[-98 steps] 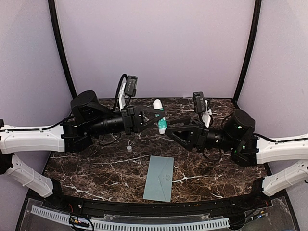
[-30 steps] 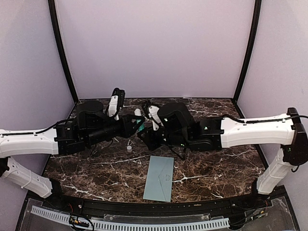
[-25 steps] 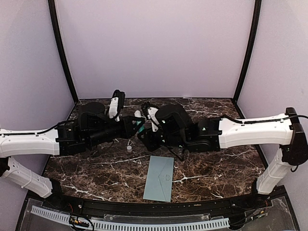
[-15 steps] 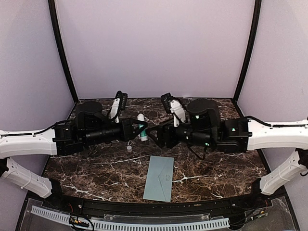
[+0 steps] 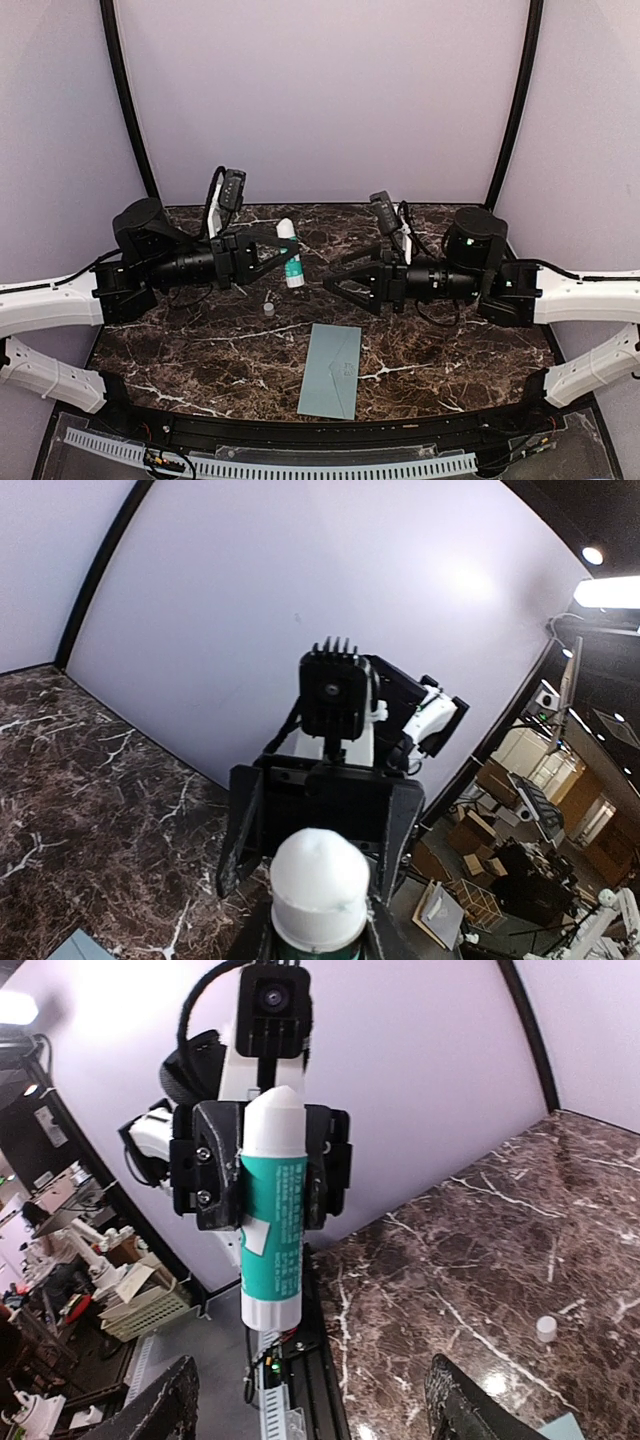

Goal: Place the letter into the envelope and seal it
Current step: Screw the solid glue.

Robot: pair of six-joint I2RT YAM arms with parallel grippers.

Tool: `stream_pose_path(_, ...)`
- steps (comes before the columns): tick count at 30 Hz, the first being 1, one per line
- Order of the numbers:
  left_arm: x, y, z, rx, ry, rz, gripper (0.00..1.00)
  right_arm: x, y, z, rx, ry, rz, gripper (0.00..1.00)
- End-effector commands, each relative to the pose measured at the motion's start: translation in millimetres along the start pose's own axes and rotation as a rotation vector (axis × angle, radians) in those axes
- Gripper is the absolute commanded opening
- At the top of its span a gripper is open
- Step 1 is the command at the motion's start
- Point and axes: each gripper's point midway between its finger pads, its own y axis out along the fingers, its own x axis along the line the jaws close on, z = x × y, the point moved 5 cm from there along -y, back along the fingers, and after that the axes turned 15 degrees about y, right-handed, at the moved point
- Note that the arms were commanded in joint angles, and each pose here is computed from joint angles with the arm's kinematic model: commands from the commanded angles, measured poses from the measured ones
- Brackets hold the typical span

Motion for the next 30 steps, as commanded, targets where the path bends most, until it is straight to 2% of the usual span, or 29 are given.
stream_pose_path(1,-29.4,-4.6,-16.5,-0.081,0.053,0.220,0.00,35.6,8.9,0.9,0.039,-0.029,-0.259,0.72)
stream_pose_path(15,-37.1,0.3,-16.1,-0.086,0.060,0.320,0.00,59.5,35.8,-2.1,0.030,-0.051,-0.414,0.66)
stream_pose_path(22,-36.6,0.2,-16.4,-0.088,0.060,0.316,0.00,63.2,43.1,-0.2,0.057,-0.050,-0.446,0.41)
stream_pose_path(27,-34.7,0.6,-15.6,-0.085,0.063,0.301,0.00,61.9,44.3,1.4,0.063,-0.040,-0.448,0.29)
stream_pose_path(30,-33.9,0.7,-14.8,-0.080,0.063,0.295,0.00,60.0,45.1,1.2,0.061,-0.035,-0.428,0.19)
